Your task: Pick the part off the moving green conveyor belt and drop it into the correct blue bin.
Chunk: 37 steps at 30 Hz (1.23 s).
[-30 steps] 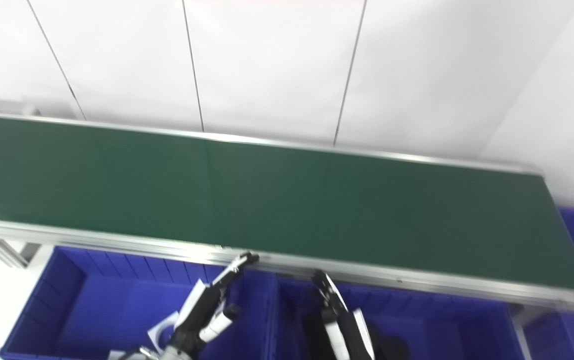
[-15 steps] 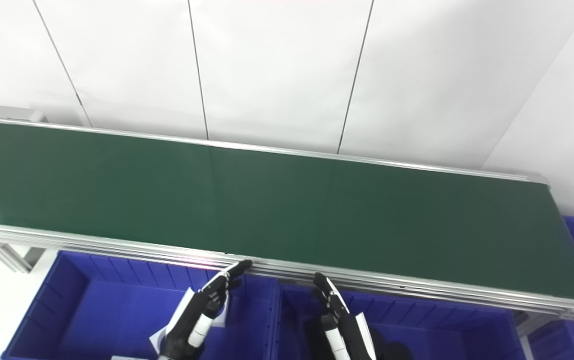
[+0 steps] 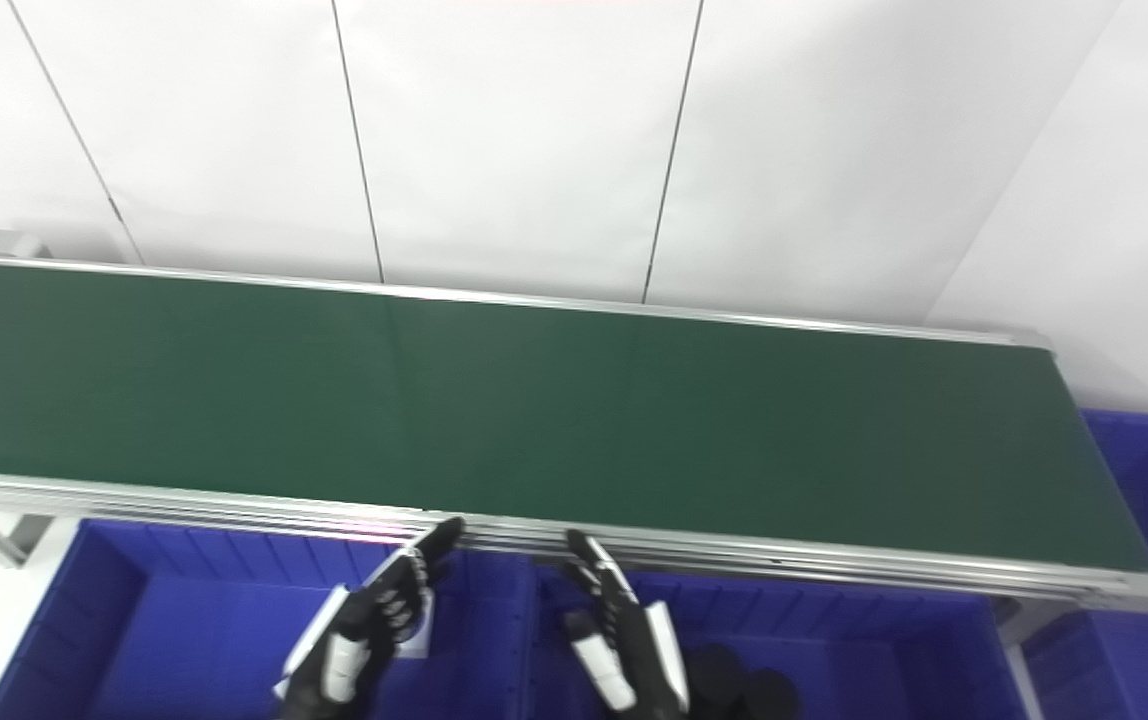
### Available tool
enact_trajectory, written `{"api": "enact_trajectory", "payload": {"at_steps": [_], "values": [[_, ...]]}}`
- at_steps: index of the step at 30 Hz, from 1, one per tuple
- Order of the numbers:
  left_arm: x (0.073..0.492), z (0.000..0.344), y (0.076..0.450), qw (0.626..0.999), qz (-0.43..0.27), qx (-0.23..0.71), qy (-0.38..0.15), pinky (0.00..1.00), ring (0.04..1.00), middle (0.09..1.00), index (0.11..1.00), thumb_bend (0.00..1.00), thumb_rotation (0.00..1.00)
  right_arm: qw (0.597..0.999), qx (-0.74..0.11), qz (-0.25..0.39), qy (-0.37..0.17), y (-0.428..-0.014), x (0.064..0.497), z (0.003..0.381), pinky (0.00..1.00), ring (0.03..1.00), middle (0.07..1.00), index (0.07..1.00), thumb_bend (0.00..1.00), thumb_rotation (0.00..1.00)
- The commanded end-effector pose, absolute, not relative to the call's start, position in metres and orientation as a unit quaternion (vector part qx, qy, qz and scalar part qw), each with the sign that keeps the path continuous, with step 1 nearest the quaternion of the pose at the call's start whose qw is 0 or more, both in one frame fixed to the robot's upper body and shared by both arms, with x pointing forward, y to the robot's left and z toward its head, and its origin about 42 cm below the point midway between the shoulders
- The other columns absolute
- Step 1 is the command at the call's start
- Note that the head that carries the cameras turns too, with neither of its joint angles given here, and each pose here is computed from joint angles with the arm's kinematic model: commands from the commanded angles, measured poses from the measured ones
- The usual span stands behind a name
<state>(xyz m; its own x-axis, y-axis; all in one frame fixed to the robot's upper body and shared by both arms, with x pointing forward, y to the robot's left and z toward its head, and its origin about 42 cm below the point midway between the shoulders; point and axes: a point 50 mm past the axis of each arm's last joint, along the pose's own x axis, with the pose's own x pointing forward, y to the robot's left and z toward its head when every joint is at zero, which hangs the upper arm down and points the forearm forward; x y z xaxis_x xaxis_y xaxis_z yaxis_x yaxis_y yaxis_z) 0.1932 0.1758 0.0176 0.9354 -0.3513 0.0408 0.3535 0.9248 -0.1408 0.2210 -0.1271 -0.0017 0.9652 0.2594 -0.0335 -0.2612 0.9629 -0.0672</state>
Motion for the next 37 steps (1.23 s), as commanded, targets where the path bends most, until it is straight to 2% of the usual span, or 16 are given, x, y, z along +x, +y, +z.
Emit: {"api": "enact_trajectory", "payload": {"at_steps": [1, 9, 17, 21, 37], "values": [[0.2, 0.03, 0.171, 0.976, -0.194, -0.082, -0.046, 1.0, 0.992, 0.959, 0.908, 0.87, 1.0, 0.991, -0.03, 0.127, -0.025, -0.122, 0.229, 0.011, 0.9, 0.867, 0.917, 0.896, 0.84, 0.94], [0.197, 0.036, 0.162, 0.977, -0.19, -0.09, -0.046, 1.0, 0.984, 0.951, 0.9, 0.88, 1.0, 0.991, -0.023, 0.128, -0.034, -0.133, 0.227, 0.017, 0.93, 0.87, 0.923, 0.902, 0.82, 0.95], [0.199, 0.036, 0.158, 0.981, -0.157, -0.109, -0.042, 1.0, 0.995, 0.961, 0.907, 0.85, 1.0, 0.99, -0.035, 0.126, -0.044, -0.144, 0.226, 0.021, 0.92, 0.863, 0.911, 0.906, 0.78, 0.96], [0.199, 0.036, 0.156, 0.981, -0.156, -0.112, -0.038, 1.0, 0.994, 0.957, 0.895, 0.86, 1.0, 0.99, -0.033, 0.13, -0.041, -0.147, 0.226, 0.02, 0.92, 0.863, 0.911, 0.911, 0.79, 0.96], [0.196, 0.034, 0.183, 0.981, -0.153, -0.111, -0.032, 1.0, 0.997, 0.964, 0.917, 0.88, 1.0, 0.989, -0.043, 0.133, -0.038, -0.118, 0.223, 0.015, 0.9, 0.869, 0.915, 0.897, 0.84, 0.95]]}}
